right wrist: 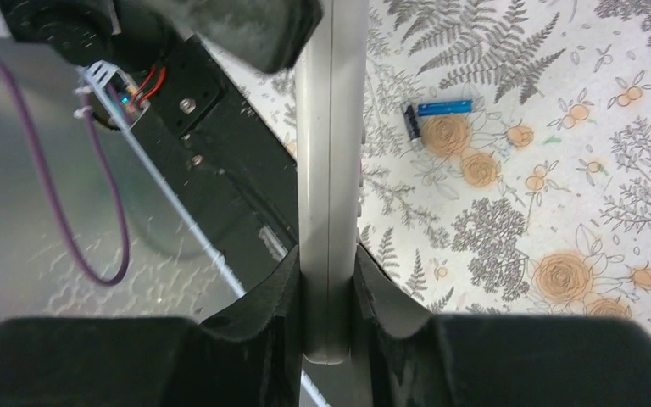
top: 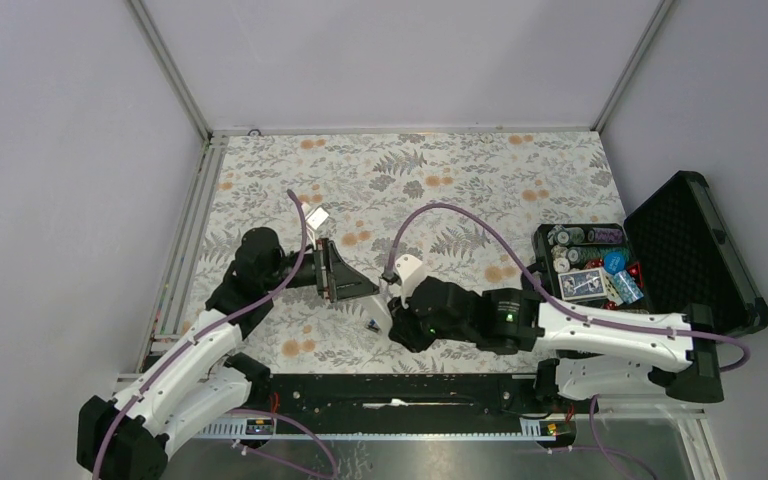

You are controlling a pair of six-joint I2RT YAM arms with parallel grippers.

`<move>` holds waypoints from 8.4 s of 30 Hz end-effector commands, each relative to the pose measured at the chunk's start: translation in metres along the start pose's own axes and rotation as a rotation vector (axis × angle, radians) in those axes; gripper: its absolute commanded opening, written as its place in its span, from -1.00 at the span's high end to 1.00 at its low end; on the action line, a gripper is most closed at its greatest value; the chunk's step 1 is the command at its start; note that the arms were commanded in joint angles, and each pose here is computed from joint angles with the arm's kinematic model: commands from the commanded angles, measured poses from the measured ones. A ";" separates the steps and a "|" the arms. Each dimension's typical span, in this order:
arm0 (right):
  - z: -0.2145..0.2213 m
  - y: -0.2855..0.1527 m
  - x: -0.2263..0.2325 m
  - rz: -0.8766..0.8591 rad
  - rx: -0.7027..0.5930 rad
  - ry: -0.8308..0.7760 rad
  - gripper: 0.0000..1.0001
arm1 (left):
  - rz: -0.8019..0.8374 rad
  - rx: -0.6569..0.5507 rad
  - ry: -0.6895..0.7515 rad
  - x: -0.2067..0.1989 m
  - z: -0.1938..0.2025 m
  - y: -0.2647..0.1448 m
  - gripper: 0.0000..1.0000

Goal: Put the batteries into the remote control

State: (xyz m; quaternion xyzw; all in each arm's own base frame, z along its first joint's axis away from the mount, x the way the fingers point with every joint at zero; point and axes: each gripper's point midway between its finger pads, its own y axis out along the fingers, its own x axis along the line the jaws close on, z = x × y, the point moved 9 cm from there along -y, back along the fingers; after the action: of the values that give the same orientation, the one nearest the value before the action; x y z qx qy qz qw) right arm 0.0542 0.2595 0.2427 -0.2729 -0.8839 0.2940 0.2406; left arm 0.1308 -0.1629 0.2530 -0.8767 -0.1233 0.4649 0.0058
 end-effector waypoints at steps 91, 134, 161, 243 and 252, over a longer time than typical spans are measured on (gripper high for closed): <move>-0.012 -0.038 -0.041 -0.293 -0.363 0.421 -0.41 | 0.144 -0.248 0.091 -0.025 0.032 -0.034 1.00; -0.005 -0.041 -0.041 -0.472 -0.594 0.521 1.00 | 0.184 -0.285 -0.067 -0.008 0.033 -0.024 1.00; 0.005 -0.057 -0.063 -0.252 -0.649 0.498 1.00 | -0.005 -0.350 -0.004 -0.004 0.020 -0.025 1.00; 0.041 0.125 -0.234 0.176 -0.138 0.986 0.03 | -0.164 -0.231 -0.122 0.055 0.050 -0.011 1.00; 0.037 0.096 -0.236 0.346 -0.150 0.918 -0.14 | -0.170 -0.216 -0.134 0.057 0.051 -0.010 1.00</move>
State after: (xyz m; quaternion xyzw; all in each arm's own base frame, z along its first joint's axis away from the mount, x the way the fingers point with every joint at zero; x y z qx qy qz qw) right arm 0.2432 0.1786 0.0842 -0.4818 -0.6621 0.0879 0.5673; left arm 0.1158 -0.1440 0.1720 -0.8122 -0.2663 0.5173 -0.0425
